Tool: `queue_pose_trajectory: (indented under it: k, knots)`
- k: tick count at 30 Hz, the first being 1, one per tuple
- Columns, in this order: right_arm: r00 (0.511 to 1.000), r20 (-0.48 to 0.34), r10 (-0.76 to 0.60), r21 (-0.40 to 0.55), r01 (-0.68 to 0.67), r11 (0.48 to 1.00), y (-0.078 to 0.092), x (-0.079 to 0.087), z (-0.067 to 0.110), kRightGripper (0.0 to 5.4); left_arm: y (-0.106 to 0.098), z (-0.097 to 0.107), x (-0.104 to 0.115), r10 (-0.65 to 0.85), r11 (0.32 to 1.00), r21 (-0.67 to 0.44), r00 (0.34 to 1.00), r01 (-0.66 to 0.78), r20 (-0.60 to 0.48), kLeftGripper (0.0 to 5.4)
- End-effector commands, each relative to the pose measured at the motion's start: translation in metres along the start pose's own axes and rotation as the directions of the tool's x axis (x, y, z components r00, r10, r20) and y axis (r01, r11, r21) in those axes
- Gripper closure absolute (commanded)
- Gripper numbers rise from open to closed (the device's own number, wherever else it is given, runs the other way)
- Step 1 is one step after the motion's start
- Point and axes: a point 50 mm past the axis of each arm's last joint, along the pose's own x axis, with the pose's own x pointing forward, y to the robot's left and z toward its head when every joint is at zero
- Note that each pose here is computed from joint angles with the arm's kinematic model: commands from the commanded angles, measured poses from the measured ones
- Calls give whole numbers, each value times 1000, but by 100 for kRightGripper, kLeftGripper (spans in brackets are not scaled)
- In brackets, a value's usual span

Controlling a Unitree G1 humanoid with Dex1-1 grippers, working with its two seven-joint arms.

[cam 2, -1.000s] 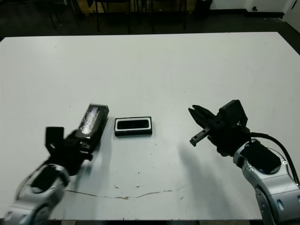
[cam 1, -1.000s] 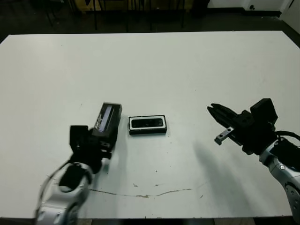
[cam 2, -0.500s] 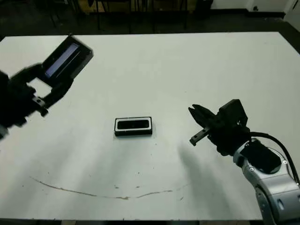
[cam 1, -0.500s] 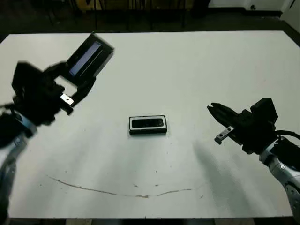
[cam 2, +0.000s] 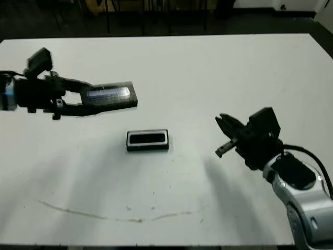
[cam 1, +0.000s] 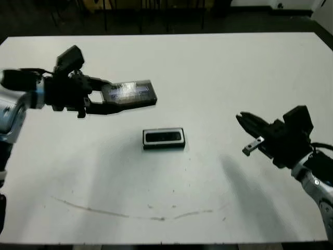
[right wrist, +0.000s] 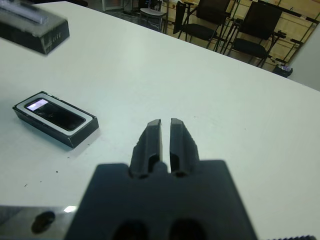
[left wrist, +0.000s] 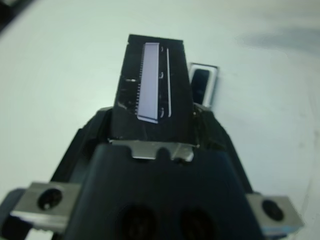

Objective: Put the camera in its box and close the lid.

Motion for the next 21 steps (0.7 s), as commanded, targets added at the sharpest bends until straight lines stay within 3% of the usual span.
queue_pose_trajectory:
  k: [1, 6, 12, 21]
  knots:
    - [1000, -7, -9, 2, 9, 1000, -4, 0, -3, 540, 1, -16, 14, -71, 997, -44, 997, 71, -16, 266]
    - [1000, -18, -17, 14, 18, 1000, -6, 2, -6, 540, 2, -39, 33, -152, 977, -144, 987, 158, 49, 266]
    - [1000, -29, -2, 17, 3, 1000, -7, 4, -10, 540, -4, -60, 46, -126, 963, -219, 980, 157, 151, 266]
    - [1000, -30, 6, 13, -5, 1000, -6, 5, -12, 540, -11, -75, 57, -144, 936, -292, 970, 197, 194, 266]
